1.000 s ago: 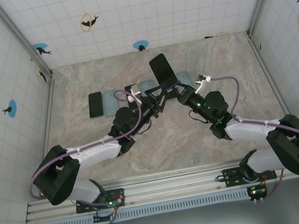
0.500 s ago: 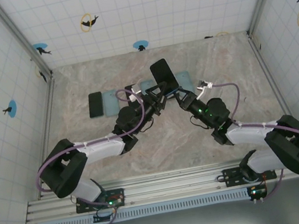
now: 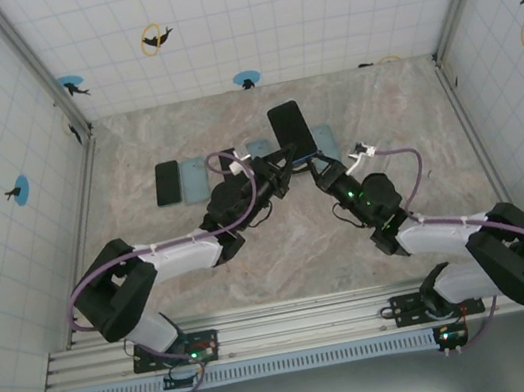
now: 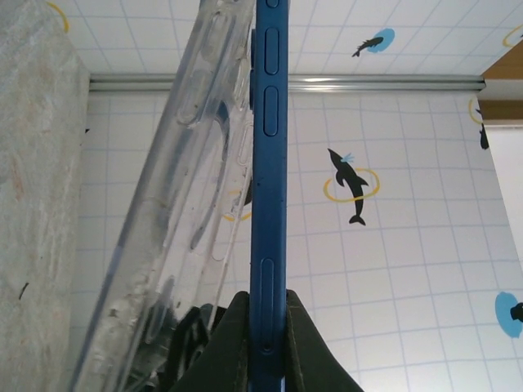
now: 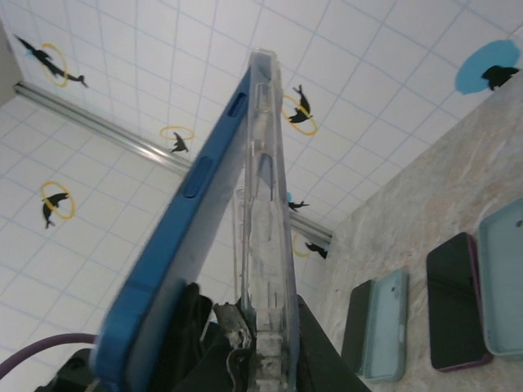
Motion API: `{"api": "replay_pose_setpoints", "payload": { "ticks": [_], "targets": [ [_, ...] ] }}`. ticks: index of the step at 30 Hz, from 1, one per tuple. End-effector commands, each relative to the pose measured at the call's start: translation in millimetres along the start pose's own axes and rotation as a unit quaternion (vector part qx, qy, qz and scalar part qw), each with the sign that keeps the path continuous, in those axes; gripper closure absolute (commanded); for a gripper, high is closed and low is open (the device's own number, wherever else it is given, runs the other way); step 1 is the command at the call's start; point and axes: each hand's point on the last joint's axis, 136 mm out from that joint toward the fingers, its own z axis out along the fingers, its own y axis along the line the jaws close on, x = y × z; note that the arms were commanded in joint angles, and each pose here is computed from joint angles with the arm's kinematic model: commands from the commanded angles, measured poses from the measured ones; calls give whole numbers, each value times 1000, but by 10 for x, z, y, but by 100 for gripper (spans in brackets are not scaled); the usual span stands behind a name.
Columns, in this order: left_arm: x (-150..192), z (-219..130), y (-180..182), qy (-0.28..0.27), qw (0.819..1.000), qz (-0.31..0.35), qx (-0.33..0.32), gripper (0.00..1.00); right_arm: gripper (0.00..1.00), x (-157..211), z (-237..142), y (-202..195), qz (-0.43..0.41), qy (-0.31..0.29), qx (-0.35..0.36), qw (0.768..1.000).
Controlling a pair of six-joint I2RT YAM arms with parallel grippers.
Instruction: Take the phone out of the phone case
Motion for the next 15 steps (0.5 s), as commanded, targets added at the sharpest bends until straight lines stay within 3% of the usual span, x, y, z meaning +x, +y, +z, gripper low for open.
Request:
{"api": "replay_pose_setpoints", "payload": {
  "ticks": [1,7,12,15],
  "targets": [
    [-5,76,-469,2,998,18,64,97,100,-163,-43,-242,-38,-33,74,996],
    [143,206,-484,32,997,18,64,98,100,-536,-227,-812,-79,-74,196,975],
    [274,416,-403,62,996,9,60,99,100,-969,-414,-1064,-121,-103,258,953],
    [312,574,-178,76,996,2,38,99,100,-1272,-555,-1170,-140,-117,282,942]
  ]
}}
